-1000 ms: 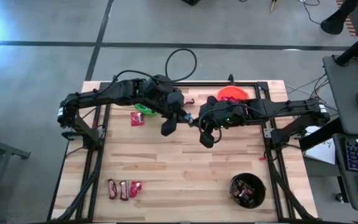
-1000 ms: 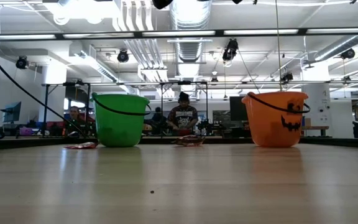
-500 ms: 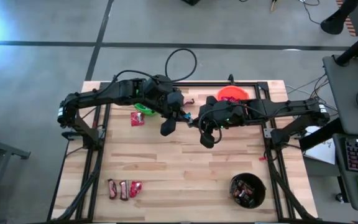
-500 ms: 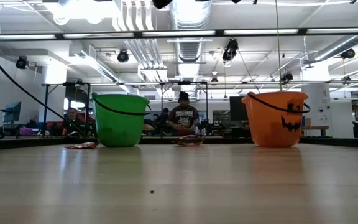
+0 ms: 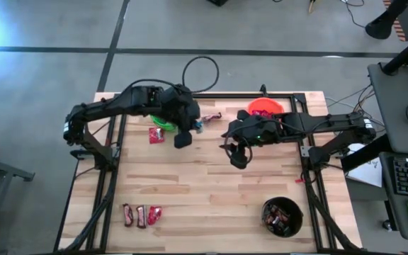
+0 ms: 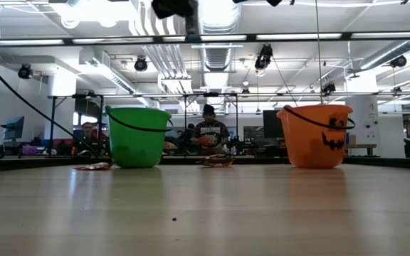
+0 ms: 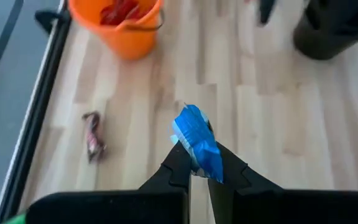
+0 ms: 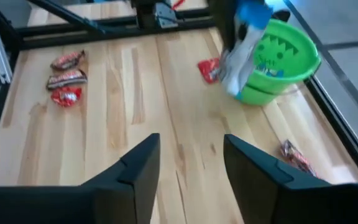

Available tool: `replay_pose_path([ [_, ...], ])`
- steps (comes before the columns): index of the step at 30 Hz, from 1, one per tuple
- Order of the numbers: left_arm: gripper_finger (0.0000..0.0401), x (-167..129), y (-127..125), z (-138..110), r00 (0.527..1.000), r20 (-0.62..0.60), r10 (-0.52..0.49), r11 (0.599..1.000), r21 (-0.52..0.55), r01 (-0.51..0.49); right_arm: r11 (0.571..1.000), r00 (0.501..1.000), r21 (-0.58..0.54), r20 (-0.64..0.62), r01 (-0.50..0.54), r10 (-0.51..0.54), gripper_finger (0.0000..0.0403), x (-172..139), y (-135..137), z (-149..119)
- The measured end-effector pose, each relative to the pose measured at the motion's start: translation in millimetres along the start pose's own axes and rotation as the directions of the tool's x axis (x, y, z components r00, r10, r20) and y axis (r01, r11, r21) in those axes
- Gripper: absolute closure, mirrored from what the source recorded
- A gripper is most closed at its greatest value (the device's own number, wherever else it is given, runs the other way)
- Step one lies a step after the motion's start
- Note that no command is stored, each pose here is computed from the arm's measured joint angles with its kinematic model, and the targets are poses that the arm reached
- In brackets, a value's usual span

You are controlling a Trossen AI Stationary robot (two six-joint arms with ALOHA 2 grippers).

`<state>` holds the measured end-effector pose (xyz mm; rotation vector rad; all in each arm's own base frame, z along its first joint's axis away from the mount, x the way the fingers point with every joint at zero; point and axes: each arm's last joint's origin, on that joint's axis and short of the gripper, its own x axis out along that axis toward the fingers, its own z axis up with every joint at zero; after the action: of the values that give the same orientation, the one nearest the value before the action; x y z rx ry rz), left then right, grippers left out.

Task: Sort candy
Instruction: Put the white candy into the green bucket

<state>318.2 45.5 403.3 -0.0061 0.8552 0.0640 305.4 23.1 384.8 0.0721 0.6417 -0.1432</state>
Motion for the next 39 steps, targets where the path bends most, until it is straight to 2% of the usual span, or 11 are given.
replay_pose_path([
  [6,0.0399,-5.9,23.3,-12.5,0.995,-0.094,0.041,0.998,-0.051,-0.046,0.999,0.997,0.041,-0.072,0.017,-0.014,0.0226,0.0,-1.8,-7.0],
  [16,0.0399,-13.4,63.8,-29.8,0.975,-0.199,0.101,0.989,-0.087,-0.120,0.999,0.988,0.036,-0.152,0.036,-0.030,0.0241,-0.6,-3.2,-14.8],
  [22,0.0399,-24.8,100.0,-50.7,0.944,-0.304,0.131,0.962,-0.190,-0.195,0.999,0.987,0.035,-0.157,0.037,-0.031,0.0246,-0.6,-3.3,-15.4],
  [26,0.0399,-31.9,119.5,-60.6,0.932,-0.330,0.152,0.942,-0.236,-0.238,0.999,0.983,0.030,-0.180,0.041,-0.035,0.0243,-0.9,-3.8,-17.6],
  [33,0.0396,-41.6,139.9,-74.7,0.913,-0.375,0.163,0.921,-0.275,-0.277,0.999,0.977,0.022,-0.211,0.048,-0.042,0.0249,-1.4,-4.4,-20.7],
  [39,0.0373,-44.5,143.9,-79.6,0.904,-0.398,0.155,0.915,-0.288,-0.284,0.999,0.977,0.021,-0.211,0.048,-0.042,0.0249,-1.4,-4.4,-20.8],
])
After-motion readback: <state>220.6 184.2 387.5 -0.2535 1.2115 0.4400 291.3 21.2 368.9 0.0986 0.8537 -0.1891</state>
